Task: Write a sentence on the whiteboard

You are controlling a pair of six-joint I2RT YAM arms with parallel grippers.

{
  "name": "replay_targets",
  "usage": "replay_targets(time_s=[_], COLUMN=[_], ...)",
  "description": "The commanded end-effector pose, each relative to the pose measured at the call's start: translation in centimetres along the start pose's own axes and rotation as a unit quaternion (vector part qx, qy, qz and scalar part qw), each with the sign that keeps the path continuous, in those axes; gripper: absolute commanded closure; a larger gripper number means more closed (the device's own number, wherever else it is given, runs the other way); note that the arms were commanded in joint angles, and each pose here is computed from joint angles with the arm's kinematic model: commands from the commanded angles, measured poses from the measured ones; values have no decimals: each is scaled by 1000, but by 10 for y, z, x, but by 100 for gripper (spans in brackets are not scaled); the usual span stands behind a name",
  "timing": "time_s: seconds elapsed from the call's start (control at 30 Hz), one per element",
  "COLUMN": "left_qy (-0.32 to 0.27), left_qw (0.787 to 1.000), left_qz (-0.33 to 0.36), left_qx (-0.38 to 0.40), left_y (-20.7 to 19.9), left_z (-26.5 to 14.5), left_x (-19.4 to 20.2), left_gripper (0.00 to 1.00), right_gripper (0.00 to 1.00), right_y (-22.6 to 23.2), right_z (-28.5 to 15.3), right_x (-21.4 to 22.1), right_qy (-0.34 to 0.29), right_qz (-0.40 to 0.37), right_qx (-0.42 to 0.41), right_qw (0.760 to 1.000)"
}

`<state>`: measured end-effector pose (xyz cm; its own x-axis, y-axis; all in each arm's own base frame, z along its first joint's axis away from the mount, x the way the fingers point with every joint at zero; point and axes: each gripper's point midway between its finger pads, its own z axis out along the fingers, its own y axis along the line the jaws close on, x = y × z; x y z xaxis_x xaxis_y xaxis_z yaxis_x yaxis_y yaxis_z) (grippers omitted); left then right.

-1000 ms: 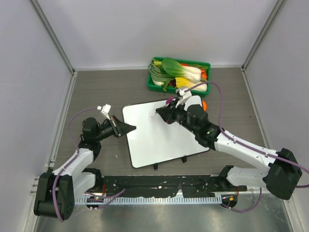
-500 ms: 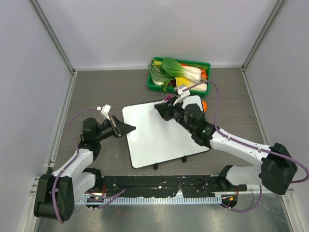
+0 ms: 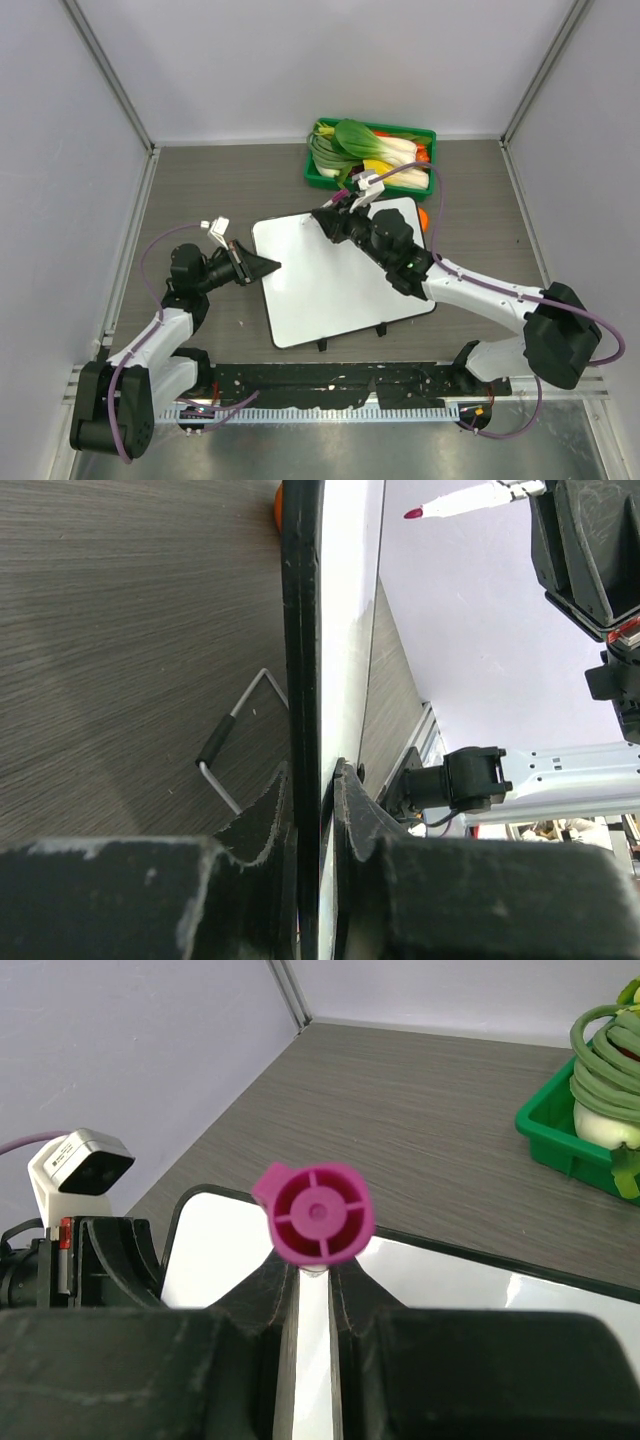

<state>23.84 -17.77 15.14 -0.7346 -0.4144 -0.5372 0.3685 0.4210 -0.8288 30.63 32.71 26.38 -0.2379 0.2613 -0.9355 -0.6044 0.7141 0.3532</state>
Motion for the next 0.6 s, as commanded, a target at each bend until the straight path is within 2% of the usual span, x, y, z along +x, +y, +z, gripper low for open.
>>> replay_targets(time_s=[0.0, 0.57], left_qy=[-23, -20], left_qw=[993, 993], left_qz=[49, 54], left_qx=[-104, -99], left_y=[54, 51], left_z=[-5, -3], left_x=[2, 3], left_gripper=[100, 100], right_gripper=[99, 99], right_y=[13, 4], right_z=[10, 17], right_x=[-31, -2], right_qy=[-49, -16], right_qz=[-1, 0], right_qx=[-14, 0], right_qw=[999, 1000])
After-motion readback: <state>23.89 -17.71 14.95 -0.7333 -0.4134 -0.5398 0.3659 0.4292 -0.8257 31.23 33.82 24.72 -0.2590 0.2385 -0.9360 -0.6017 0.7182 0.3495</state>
